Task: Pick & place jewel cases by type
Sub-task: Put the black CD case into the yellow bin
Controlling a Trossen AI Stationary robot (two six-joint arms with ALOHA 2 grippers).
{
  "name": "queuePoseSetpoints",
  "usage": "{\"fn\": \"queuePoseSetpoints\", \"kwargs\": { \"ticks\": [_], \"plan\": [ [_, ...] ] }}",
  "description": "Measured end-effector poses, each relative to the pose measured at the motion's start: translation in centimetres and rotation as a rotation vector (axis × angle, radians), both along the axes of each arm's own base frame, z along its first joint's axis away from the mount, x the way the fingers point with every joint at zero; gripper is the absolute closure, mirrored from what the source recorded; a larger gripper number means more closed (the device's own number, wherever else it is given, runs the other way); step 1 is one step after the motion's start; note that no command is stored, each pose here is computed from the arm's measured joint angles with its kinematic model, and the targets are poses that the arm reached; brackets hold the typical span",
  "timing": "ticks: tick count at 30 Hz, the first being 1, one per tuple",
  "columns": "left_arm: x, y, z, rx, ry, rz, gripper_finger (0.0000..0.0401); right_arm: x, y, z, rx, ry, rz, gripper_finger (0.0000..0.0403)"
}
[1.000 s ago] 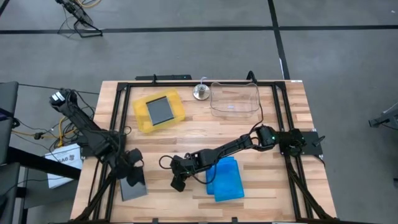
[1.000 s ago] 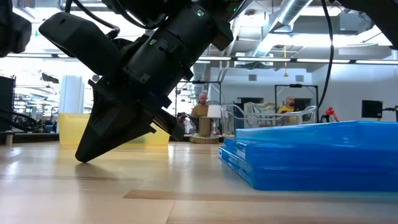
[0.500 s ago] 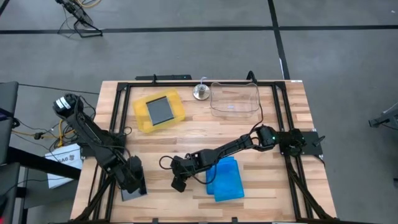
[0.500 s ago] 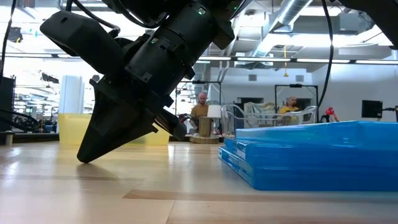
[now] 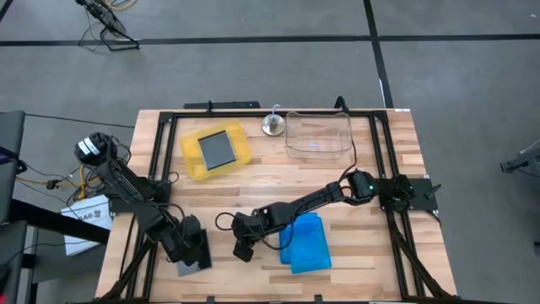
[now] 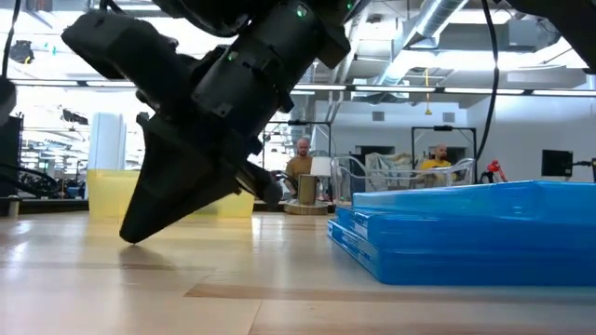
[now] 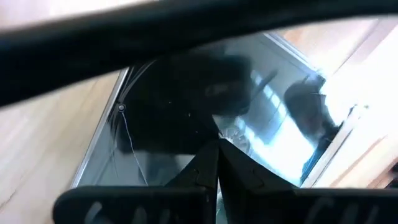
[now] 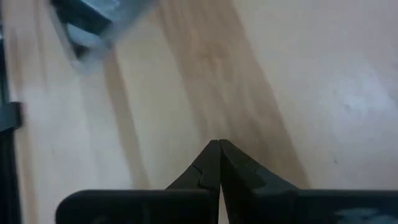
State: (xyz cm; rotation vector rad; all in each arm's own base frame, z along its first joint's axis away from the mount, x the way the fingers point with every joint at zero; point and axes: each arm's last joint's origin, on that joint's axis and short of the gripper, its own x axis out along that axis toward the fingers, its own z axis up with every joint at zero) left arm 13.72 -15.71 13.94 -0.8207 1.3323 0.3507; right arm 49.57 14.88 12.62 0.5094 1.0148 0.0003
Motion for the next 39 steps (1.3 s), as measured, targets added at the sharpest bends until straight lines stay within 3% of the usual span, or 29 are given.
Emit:
{"fn": "queuePoseSetpoints", "kwargs": {
  "ticks": [13, 20, 30, 39],
  "plan": [
    [3.9, 1.4, -0.7, 0.109, -0.259, 0.115, 0.0401, 0.4, -0.2, 3.1, -0.109, 0.010, 0.115, 0.0403],
    [4.7, 2.3, -0.1, 0.089, -0.284, 0.106, 0.0401, 0.0, -0.6, 3.1, -0.133, 0.066, 0.131, 0.0403],
    [4.1, 2.0, 4.4, 0.162, -0.191, 0.030, 0.0401, -0.2, -0.8, 2.9, -0.158, 0.093, 0.163, 0.0403],
    [0.6, 0.6, 4.0, 0.209, -0.013, -0.018, 0.0401, -0.1, -0.9, 2.9, -0.230, 0.059, 0.282, 0.0403]
  ]
}}
